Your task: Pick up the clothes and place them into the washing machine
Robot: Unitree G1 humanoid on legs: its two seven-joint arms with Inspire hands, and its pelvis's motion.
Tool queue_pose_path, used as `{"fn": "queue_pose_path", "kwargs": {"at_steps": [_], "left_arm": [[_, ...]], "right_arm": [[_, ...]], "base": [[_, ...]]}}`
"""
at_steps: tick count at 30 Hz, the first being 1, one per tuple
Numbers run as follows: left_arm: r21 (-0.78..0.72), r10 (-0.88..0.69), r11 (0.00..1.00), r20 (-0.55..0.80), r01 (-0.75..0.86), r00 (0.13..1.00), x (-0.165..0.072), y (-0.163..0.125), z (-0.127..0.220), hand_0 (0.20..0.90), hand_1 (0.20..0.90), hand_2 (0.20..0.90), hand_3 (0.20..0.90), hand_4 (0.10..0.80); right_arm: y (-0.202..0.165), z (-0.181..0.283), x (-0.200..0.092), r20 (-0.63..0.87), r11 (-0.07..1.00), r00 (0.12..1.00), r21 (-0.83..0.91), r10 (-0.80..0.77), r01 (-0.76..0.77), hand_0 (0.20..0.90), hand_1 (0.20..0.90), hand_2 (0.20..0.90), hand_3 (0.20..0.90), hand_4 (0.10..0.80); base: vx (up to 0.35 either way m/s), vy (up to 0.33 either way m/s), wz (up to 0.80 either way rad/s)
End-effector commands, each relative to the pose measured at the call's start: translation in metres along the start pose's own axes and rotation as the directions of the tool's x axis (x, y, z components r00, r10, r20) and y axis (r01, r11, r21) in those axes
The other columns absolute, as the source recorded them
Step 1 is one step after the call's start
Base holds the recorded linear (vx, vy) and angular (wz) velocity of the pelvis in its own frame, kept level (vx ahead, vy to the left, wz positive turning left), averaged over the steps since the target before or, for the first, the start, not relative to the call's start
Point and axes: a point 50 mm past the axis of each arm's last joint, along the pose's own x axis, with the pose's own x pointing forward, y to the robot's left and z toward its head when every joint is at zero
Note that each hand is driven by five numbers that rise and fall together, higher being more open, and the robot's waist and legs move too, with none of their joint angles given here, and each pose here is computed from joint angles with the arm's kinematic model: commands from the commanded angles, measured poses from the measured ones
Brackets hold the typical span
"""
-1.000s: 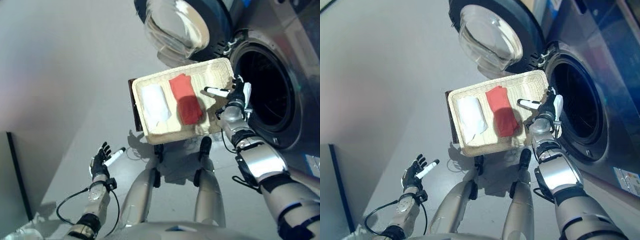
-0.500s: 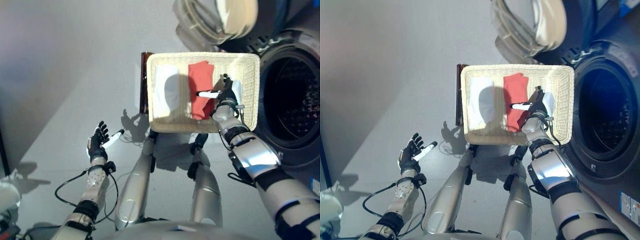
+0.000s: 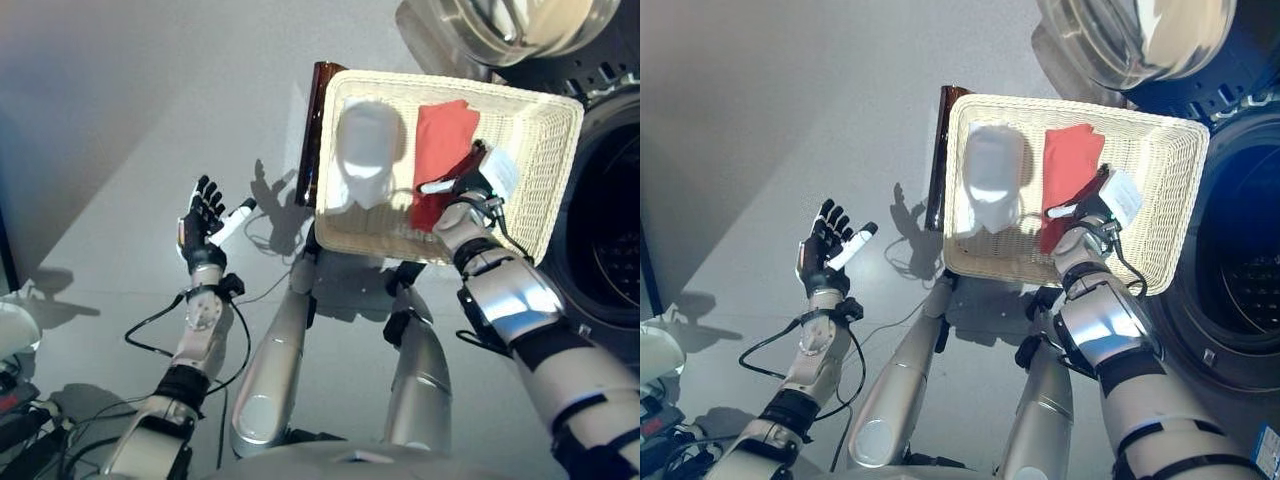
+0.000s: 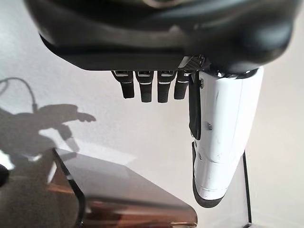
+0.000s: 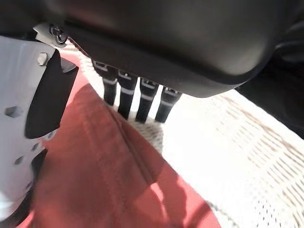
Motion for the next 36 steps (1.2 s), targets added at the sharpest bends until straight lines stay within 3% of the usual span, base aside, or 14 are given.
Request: {"fn": "queue_pose_path", "kwargs": {"at_steps": [1, 17, 21, 25, 27, 28, 30, 33, 34, 35, 36], "left_arm": [[-0.026, -0.012, 1.000, 0.125, 0.016, 0.992, -0.007, -0.003, 0.017, 0.900, 0.900, 0.900, 0.900, 0.800], [0.076, -0.048, 0.996, -0.043, 0.051, 0.998, -0.036, 0.008, -0.023, 0.900, 0.900, 0.900, 0.900, 0.800], [0.112, -0.039, 0.992, -0.093, 0.050, 0.995, -0.042, 0.016, -0.033, 0.900, 0.900, 0.900, 0.900, 0.800], [0.136, -0.022, 0.990, -0.126, 0.039, 0.992, -0.045, 0.025, -0.039, 0.900, 0.900, 0.900, 0.900, 0.800], [0.153, -0.004, 0.988, -0.153, 0.028, 0.988, -0.047, 0.034, -0.044, 0.900, 0.900, 0.900, 0.900, 0.800], [0.153, -0.004, 0.988, -0.153, 0.028, 0.988, -0.047, 0.034, -0.044, 0.900, 0.900, 0.900, 0.900, 0.800], [0.173, 0.019, 0.985, -0.177, 0.012, 0.984, -0.048, 0.044, -0.047, 0.900, 0.900, 0.900, 0.900, 0.800], [0.187, 0.035, 0.982, -0.188, 0.000, 0.981, -0.048, 0.051, -0.048, 0.900, 0.900, 0.900, 0.900, 0.800], [0.187, 0.054, 0.982, -0.199, -0.016, 0.979, -0.048, 0.056, -0.049, 0.900, 0.900, 0.900, 0.900, 0.800], [0.187, 0.054, 0.982, -0.199, -0.016, 0.978, -0.048, 0.057, -0.049, 0.900, 0.900, 0.900, 0.900, 0.800], [0.199, 0.057, 0.980, -0.201, -0.016, 0.978, -0.047, 0.059, -0.050, 0.900, 0.900, 0.900, 0.900, 0.800]], "right_arm": [[-0.012, 0.001, 0.009, 0.052, 0.996, 0.999, -0.090, 0.010, -0.005, 0.200, 0.200, 0.200, 0.200, 0.300], [-0.008, -0.076, 0.000, -0.130, 0.993, 0.992, -0.117, -0.006, -0.009, 0.200, 0.200, 0.200, 0.200, 0.300], [-0.009, -0.089, -0.003, -0.184, 0.999, 0.983, -0.039, -0.015, 0.008, 0.200, 0.200, 0.200, 0.200, 0.300], [-0.009, -0.095, -0.003, -0.234, 0.988, 0.972, 0.149, -0.004, 0.040, 0.200, 0.200, 0.200, 0.200, 0.300], [-0.008, -0.104, -0.006, -0.290, 0.933, 0.957, 0.350, 0.029, 0.078, 0.200, 0.200, 0.200, 0.200, 0.300], [-0.008, -0.104, -0.006, -0.290, 0.933, 0.957, 0.350, 0.029, 0.078, 0.200, 0.200, 0.200, 0.200, 0.300], [-0.013, -0.105, -0.004, -0.355, 0.792, 0.934, 0.583, 0.046, 0.183, 0.200, 0.200, 0.200, 0.200, 0.300], [-0.014, -0.107, -0.003, -0.390, 0.700, 0.919, 0.671, 0.054, 0.244, 0.200, 0.200, 0.200, 0.200, 0.300], [-0.011, -0.099, -0.004, -0.385, 0.552, 0.919, 0.785, 0.082, 0.280, 0.200, 0.200, 0.200, 0.200, 0.300], [-0.011, -0.099, -0.004, -0.385, 0.552, 0.919, 0.786, 0.083, 0.279, 0.200, 0.200, 0.200, 0.200, 0.300], [-0.012, -0.094, -0.004, -0.392, 0.425, 0.916, 0.846, 0.083, 0.323, 0.200, 0.200, 0.200, 0.200, 0.300]], "base": [[0.011, 0.026, -0.03], [0.010, 0.017, -0.04], [-0.024, 0.000, -0.03], [-0.042, 0.012, -0.03], [0.022, 0.011, -0.10], [0.017, 0.006, -0.09], [0.008, 0.006, -0.13], [-0.006, 0.026, -0.15], [-0.004, 0.022, -0.21], [-0.012, 0.022, -0.23], [-0.009, 0.007, -0.20]]}}
